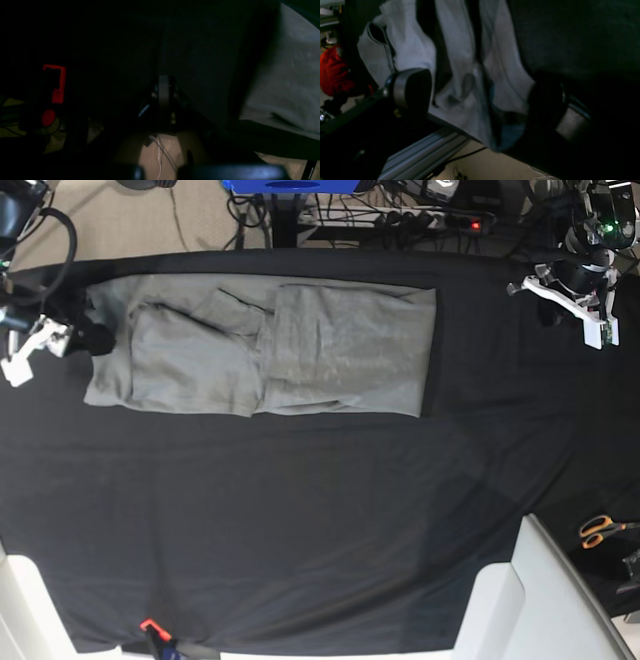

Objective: Fold the T-shirt properly
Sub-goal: 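Grasp the remaining shirt end with the right gripper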

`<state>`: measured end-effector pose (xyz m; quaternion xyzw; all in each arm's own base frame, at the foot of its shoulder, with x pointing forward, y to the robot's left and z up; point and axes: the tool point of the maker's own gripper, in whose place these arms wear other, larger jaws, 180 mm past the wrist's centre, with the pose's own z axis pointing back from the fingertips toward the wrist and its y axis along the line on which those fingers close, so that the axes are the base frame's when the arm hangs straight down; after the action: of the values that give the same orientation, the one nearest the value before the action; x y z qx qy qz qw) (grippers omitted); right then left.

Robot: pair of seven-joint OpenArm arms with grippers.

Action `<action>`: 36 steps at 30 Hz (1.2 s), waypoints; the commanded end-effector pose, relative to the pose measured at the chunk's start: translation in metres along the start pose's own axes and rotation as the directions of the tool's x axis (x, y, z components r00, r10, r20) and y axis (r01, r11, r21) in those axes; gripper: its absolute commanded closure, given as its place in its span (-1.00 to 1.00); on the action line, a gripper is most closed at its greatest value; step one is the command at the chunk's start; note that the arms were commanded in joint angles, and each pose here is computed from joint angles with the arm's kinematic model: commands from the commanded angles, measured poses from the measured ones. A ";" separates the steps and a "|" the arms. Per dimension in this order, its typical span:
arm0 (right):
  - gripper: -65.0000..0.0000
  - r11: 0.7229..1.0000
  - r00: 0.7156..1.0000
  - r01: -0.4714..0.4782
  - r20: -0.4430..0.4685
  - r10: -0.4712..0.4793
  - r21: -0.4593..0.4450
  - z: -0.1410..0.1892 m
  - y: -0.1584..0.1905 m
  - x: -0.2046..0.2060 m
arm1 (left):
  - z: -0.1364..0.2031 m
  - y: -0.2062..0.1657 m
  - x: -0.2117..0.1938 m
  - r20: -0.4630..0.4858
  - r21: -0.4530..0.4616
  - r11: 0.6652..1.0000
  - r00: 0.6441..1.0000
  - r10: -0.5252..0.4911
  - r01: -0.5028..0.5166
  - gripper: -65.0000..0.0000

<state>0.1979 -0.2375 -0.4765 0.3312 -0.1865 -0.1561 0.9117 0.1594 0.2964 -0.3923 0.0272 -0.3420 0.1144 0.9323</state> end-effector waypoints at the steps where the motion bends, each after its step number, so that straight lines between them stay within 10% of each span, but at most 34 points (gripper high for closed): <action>1: -0.82 1.000 0.999 -0.023 -0.032 0.023 -0.006 -0.002 0.002 -0.002 | 0.003 0.001 0.009 0.028 0.000 1.000 0.999 -0.015 0.015 1.00; 14: -0.43 0.994 0.993 -0.087 -0.074 0.092 0.066 -0.041 0.034 -0.020 | 0.000 0.005 0.002 0.009 0.007 1.000 1.000 -0.005 0.005 1.00; 23: 1.00 0.991 0.993 -0.116 0.035 0.114 0.063 -0.042 0.037 0.004 | -0.004 0.013 -0.009 -0.022 0.024 1.000 1.000 0.012 -0.011 1.00; 36: 1.00 0.976 0.962 -0.202 0.174 0.212 -0.076 0.013 0.003 0.069 | -0.003 0.016 -0.005 -0.013 0.028 1.000 1.000 0.004 -0.004 1.00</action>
<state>0.2401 -0.2597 -0.4645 0.2740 -0.2674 -0.0995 0.9184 0.1482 0.3075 -0.4073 0.0336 -0.3191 0.1296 0.9382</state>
